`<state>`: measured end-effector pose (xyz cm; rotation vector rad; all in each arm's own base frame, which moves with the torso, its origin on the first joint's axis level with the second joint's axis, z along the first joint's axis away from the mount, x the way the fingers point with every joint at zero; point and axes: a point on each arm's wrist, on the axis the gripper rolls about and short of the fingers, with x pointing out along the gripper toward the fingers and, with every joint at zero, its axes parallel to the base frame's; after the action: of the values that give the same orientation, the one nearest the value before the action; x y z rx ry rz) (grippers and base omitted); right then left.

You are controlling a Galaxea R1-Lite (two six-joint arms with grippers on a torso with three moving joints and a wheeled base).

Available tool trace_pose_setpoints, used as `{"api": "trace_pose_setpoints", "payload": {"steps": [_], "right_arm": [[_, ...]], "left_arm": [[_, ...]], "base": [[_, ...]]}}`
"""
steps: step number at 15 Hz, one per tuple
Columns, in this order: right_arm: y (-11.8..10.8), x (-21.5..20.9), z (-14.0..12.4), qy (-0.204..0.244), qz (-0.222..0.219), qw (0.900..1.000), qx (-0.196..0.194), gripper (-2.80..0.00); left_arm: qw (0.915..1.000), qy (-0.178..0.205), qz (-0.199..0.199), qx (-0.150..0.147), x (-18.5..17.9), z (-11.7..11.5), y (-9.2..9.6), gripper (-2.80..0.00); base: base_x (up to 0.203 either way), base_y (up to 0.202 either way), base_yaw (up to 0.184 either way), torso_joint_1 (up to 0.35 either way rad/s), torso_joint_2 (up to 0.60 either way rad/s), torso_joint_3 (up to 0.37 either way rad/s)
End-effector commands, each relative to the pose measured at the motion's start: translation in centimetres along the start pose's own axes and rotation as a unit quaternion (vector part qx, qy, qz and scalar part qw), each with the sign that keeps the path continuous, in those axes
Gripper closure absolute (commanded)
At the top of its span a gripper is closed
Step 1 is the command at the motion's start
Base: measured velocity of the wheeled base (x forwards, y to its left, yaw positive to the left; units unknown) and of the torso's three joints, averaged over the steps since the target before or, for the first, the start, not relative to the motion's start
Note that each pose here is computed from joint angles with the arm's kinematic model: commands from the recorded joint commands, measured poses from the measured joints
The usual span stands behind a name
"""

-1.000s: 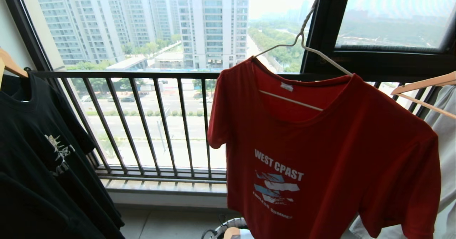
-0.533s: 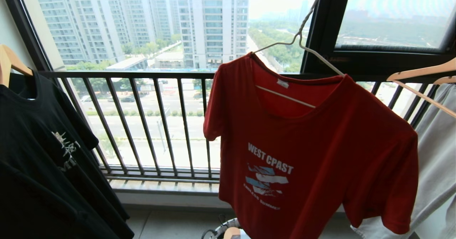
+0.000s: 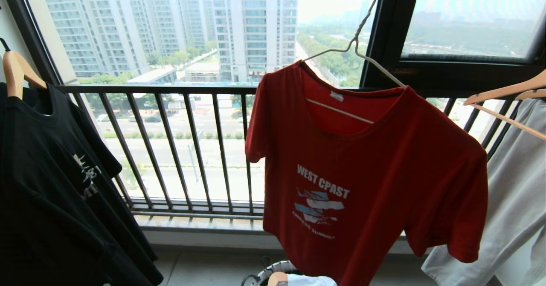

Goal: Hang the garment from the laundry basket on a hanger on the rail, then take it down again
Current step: Take the clothes off the clothes rack

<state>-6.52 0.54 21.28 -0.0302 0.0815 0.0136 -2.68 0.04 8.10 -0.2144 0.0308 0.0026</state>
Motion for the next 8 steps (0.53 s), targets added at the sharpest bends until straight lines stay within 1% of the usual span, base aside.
{"api": "trace_pose_setpoints", "payload": {"steps": [1, 2, 5, 6, 8], "right_arm": [[0.0, -0.2, 0.3, -0.006, 0.004, 1.0, -0.002, 0.0], [0.0, -0.3, 0.4, -0.009, 0.004, 1.0, -0.002, 0.0], [0.1, -1.2, 1.5, -0.033, 0.003, 0.999, -0.005, 0.0], [0.1, -1.4, 1.8, -0.039, 0.002, 0.999, -0.006, 0.0], [0.0, -1.1, 1.3, -0.028, -0.002, 1.0, -0.005, 0.0]], "left_arm": [[0.9944, 0.006, 0.015, 0.104, 0.2, -0.4, 0.2, 0.0], [0.9923, -0.001, 0.015, 0.123, 0.3, -0.5, 0.2, 0.0], [0.996, -0.007, 0.016, 0.088, 0.3, -0.5, 0.2, 0.0], [0.9962, -0.007, 0.016, 0.085, 0.3, -0.5, 0.2, 0.0], [0.9964, -0.007, 0.016, 0.083, 0.3, -0.5, 0.2, 0.0]], "base": [[0.0, 0.0, 0.0, 0.0, 0.0, 0.0], [0.0, 0.0, 0.0, 0.0, 0.0, 0.0], [0.0, 0.0, 0.0, 0.0, 0.0, 0.0], [0.0, 0.0, 0.0, 0.0, 0.0, 0.0], [0.0, 0.0, 0.0, 0.0, 0.0, 0.0]]}}
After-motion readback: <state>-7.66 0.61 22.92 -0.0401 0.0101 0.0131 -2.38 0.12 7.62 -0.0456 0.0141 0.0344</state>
